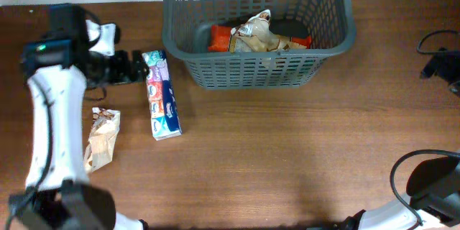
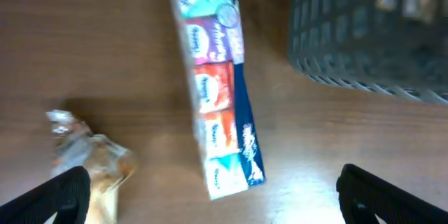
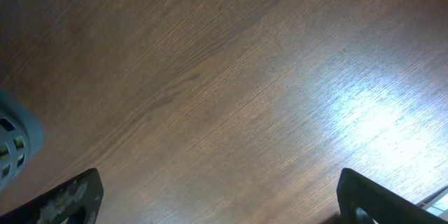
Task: Pack container
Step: 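Move the left gripper over the Kleenex tissue pack, then close the left gripper on the tissue pack and lift it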
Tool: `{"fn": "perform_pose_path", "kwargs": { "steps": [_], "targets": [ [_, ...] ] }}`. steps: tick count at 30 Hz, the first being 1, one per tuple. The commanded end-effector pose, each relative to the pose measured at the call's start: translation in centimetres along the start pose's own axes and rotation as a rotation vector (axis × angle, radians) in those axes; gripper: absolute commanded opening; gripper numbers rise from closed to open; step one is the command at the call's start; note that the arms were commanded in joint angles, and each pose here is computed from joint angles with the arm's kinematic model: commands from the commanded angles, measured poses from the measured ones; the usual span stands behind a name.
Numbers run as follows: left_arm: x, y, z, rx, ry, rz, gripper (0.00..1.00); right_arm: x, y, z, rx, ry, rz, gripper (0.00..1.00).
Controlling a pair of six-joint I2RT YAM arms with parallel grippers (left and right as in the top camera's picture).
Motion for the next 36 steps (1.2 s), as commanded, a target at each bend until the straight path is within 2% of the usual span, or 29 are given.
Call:
{"fn": "perform_pose_path", "kwargs": {
  "steps": [1,6,13,21,26,36],
  "targets": [
    [0.4,-0.5,-3.9,-0.034,0.061,0.054,0.99,0.0,-0.1,0.4,0.004,-0.013,-0.012,0.99],
    [0.3,0.7,-7.6,0.132,0.145,0.124,0.99,0.0,-0.1,0.4,0.004,-0.013,-0.012,0.99],
    [-0.2,0.7,-9.9,0.279,0.212,0.146,0.99,0.0,-0.1,0.4,0.004,-0.013,-0.012,0.99],
    [-0.6,-0.4,-12.7,0.254,0.256,0.165,0.99,0.0,-0.1,0.4,0.004,-0.013,-0.012,0.99],
    [-0.4,-1.8,-14.7,0.131,0.260,0.145,0.99,0.0,-0.1,0.4,0.004,-0.013,-0.012,0.99],
    [-1.2,-1.5,-16.3,0.143,0.262,0.142,0.99,0.0,-0.1,0.4,0.004,-0.013,-0.012,0.99]
  ]
}}
Point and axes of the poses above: each gripper's point midway between its finger pads, its own z axis back along the fingers, its own y axis along the line the jaws close on, x = y × z, the point moved 4 cm from there along z, back along the fingers, and after that the axes turned 12 degrees about -z, right-handed, at the moved point
